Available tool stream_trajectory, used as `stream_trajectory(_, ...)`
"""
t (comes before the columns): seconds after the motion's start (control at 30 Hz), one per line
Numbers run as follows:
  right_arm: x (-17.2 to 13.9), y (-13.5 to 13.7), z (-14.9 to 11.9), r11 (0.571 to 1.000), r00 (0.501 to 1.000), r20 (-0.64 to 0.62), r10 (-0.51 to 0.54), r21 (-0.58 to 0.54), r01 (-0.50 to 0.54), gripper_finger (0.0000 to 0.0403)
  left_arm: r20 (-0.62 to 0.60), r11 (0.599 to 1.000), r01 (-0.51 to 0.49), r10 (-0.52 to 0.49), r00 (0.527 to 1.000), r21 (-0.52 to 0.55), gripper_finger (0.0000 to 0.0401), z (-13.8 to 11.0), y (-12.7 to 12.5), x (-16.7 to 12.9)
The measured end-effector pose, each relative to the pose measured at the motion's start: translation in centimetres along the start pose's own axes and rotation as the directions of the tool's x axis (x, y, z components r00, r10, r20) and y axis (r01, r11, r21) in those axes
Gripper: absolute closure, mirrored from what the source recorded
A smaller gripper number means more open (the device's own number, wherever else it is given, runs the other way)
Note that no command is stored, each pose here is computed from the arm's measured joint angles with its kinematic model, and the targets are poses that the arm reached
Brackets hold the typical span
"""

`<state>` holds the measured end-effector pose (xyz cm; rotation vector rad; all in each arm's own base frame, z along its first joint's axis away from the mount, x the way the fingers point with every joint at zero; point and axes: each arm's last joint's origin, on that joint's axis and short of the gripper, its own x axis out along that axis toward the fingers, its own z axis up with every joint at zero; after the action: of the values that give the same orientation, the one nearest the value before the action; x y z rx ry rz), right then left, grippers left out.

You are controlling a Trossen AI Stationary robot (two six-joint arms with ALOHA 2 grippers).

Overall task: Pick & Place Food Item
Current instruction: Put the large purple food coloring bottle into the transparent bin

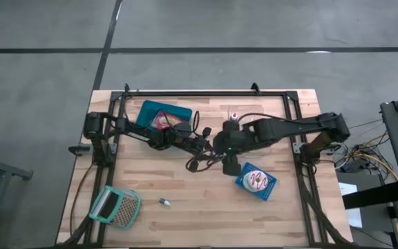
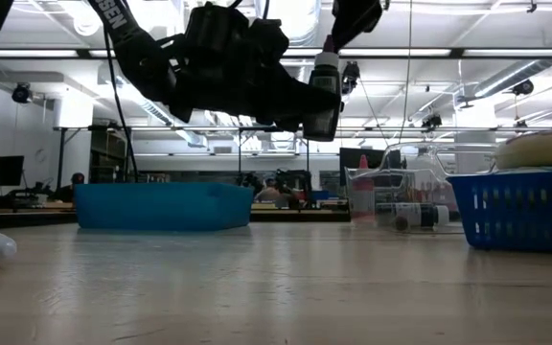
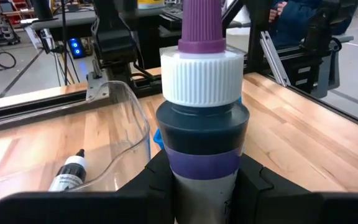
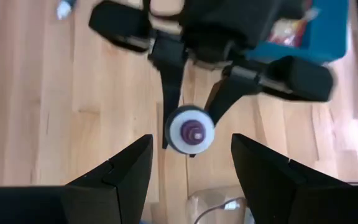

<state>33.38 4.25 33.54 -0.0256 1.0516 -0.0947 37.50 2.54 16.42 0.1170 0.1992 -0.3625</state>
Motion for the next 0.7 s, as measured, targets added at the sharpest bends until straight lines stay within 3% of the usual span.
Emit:
stream_trajectory(0.37,2.6,-0.2,0.5,1.000,0.996,-0.091,0.016,-0.022,-0.018,0.0188,0.000,1.000,0.000,0.000,1.000,0.004,0.0314,0.0,0.0,0.0)
stream_trajectory(0.7,2.6,-0.4,0.6,0.999,0.997,-0.080,0.013,-0.032,-0.015,0.0207,0.001,1.000,-0.001,0.001,1.000,0.007,0.0314,0.0,0.0,0.0)
